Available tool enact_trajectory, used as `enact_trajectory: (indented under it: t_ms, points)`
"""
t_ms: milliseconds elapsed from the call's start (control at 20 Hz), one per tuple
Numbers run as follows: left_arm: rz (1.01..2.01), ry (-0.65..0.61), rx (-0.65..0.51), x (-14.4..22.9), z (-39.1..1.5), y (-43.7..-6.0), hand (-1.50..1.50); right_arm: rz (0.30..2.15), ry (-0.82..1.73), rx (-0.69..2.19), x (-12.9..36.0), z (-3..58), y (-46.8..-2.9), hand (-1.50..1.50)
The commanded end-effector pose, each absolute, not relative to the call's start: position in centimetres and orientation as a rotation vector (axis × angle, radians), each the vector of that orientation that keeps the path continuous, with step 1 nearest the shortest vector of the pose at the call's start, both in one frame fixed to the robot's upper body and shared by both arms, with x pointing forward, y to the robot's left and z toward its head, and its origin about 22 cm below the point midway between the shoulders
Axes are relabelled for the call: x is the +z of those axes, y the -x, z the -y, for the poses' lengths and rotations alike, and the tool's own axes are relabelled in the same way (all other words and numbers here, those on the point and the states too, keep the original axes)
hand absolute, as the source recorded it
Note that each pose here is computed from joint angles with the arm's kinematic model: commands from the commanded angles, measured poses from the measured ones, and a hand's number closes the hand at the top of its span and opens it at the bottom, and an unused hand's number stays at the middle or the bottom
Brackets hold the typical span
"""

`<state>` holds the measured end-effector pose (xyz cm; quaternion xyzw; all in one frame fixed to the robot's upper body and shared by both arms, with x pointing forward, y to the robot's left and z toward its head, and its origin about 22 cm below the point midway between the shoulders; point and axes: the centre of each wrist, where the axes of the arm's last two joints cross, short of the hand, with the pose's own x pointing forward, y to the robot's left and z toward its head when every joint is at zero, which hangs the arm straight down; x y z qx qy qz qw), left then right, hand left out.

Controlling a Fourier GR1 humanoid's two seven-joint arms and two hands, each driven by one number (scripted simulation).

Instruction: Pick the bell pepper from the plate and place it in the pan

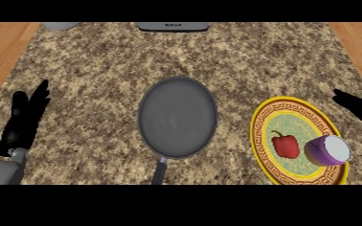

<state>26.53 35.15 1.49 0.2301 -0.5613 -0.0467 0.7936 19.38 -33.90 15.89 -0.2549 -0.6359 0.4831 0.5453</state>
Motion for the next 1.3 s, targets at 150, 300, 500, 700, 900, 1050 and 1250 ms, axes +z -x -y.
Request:
enact_trajectory:
  t_ms: [150,300,500,700,900,1050,1250]
  points:
    - [1.204,-0.496,-0.091,0.9,-35.3,-27.3,0.00,1.286,0.669,1.319,13.8,28.4,-18.8,-1.50]
    - [1.193,-0.488,-0.096,1.0,-35.2,-27.0,0.00,1.242,0.671,1.344,12.3,28.5,-18.9,-1.50]
    - [1.195,-0.483,-0.107,0.7,-34.4,-27.2,0.00,1.235,0.696,1.332,10.8,26.9,-20.2,-1.50]
    - [1.207,-0.493,-0.104,-0.3,-33.3,-27.7,0.00,1.192,0.749,1.340,9.8,28.2,-20.4,-1.50]
    - [1.205,-0.497,-0.108,2.9,-36.5,-26.5,0.00,1.169,0.754,1.337,9.0,27.7,-21.2,-1.50]
    - [1.205,-0.482,-0.098,2.0,-34.1,-27.6,0.00,1.143,0.775,1.377,9.3,27.3,-19.9,-1.50]
    - [1.208,-0.485,-0.097,1.8,-35.7,-25.7,0.00,1.125,0.740,1.390,6.3,27.1,-21.5,-1.50]
